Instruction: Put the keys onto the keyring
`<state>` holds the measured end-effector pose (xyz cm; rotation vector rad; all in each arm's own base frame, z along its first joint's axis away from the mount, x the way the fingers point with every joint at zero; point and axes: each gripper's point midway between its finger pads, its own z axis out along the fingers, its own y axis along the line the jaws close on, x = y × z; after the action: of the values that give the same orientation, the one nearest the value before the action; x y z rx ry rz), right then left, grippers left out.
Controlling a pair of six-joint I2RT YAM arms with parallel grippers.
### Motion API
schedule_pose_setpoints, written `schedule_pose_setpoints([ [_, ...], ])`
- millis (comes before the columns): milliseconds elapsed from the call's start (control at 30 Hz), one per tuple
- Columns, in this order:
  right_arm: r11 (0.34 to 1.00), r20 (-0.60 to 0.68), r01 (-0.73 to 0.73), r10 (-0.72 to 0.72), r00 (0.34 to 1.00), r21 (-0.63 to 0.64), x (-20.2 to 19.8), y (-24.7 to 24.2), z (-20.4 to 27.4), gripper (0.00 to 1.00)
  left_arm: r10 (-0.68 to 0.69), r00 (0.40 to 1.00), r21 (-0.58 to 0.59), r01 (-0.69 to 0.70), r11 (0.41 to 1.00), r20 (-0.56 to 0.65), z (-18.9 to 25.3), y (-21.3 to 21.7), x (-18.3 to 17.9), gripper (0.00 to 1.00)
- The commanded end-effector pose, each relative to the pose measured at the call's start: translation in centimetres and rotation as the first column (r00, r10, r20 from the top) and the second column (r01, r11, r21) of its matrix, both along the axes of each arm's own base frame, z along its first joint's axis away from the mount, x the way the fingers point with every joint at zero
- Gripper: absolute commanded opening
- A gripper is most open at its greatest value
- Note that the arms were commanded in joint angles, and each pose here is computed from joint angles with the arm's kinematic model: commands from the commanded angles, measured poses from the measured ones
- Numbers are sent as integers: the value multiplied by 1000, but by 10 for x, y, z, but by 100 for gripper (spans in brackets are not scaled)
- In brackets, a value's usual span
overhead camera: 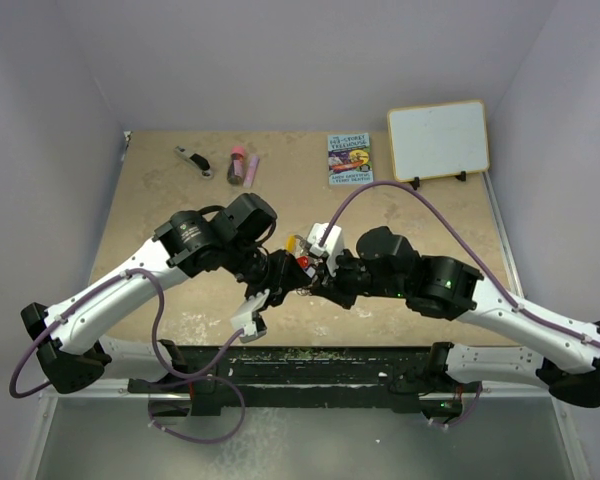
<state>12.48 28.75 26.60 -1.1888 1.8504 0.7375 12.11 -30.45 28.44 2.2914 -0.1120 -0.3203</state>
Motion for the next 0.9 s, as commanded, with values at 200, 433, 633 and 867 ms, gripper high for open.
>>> schedule_pose_setpoints([
  [200, 989, 39, 5, -11, 999, 147, -4, -3, 44, 0, -135, 972, -123, 160, 979, 190, 26, -14, -1, 5],
  [433, 971, 44, 12, -23, 999, 238, -11, -11, 64, 0, -64, 988, -161, 86, 983, 139, 33, -21, 6, 5],
  [633, 933, 60, 39, -65, 996, 357, -11, -19, 86, 0, 11, 997, -239, 8, 971, 80, 46, -32, 14, 5],
  [867, 863, 68, 116, -171, 983, 492, 0, -29, 109, 0, 96, 995, -343, -89, 935, 5, 70, -47, 26, 5],
])
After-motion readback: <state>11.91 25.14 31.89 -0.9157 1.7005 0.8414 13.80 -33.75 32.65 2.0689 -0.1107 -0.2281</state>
